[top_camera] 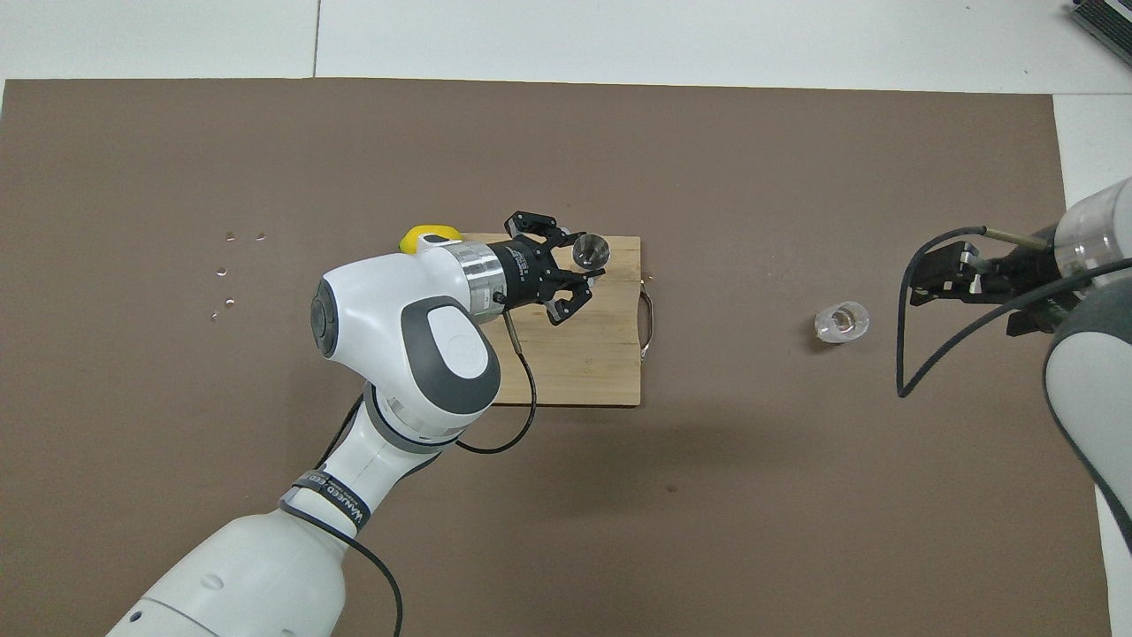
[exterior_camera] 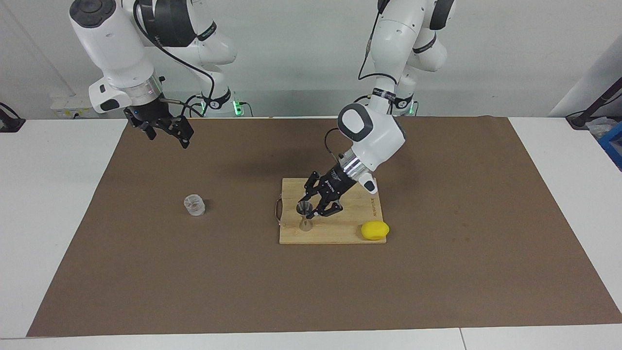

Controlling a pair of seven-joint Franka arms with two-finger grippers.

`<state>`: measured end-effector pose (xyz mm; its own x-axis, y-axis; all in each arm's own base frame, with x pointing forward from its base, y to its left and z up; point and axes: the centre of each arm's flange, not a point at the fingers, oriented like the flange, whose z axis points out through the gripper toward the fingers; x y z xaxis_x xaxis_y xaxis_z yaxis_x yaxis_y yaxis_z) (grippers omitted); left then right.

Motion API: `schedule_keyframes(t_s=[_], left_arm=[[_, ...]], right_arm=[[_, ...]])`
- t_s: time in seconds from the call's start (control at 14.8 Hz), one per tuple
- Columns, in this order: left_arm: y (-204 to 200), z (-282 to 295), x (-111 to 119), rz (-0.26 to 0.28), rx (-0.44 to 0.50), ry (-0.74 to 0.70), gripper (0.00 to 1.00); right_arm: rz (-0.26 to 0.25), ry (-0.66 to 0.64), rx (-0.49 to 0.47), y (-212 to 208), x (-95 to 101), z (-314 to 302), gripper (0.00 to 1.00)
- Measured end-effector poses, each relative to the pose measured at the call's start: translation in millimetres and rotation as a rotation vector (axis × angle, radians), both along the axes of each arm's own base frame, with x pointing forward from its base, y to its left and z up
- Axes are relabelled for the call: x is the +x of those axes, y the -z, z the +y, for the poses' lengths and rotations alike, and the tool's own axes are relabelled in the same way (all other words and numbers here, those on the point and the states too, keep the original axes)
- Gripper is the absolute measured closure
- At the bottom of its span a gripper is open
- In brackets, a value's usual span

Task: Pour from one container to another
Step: 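Lower the dark cup onto the board while the right gripper opens, then retract the left gripper while the right gripper reaches the glass cup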

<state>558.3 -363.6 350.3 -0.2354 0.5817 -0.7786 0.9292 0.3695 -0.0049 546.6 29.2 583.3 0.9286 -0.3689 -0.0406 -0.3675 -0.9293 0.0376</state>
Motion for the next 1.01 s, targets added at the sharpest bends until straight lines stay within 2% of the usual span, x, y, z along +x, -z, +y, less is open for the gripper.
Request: schedule_keyframes(t_s=[0.14,0.2,0.47,0.74,0.88,1.01], left_arm=[[0.3,1.7,-0.7,0.002,0.001,-0.002,0.5],[0.8,2.3,-1.1,0.005,0.002,-0.003,0.44],[3.1,0.3,-3.9,0.018,0.013,0.036,0.02],[-14.3,-2.6,-9.4,0.044,-0.027,0.096,0.0],[-33.6,-2.5,-15.4,0.046,-0.049,0.142,0.0],[-54.8,13.8,-14.0,0.052,-0.05,0.206,0.0]], right_arm=[[-0.006,0.11,0.006,-0.4,0.6,0.9,0.0],[-0.012,0.183,0.021,-1.1,1.4,1.3,0.0],[-0.008,0.48,0.103,-0.8,5.7,-17.9,0.0],[0.044,0.746,0.165,17.2,14.9,-45.6,0.0],[0.041,0.86,0.187,31.8,23.1,-62.3,0.0],[0.086,0.943,0.231,56.0,29.1,-77.1,0.0]])
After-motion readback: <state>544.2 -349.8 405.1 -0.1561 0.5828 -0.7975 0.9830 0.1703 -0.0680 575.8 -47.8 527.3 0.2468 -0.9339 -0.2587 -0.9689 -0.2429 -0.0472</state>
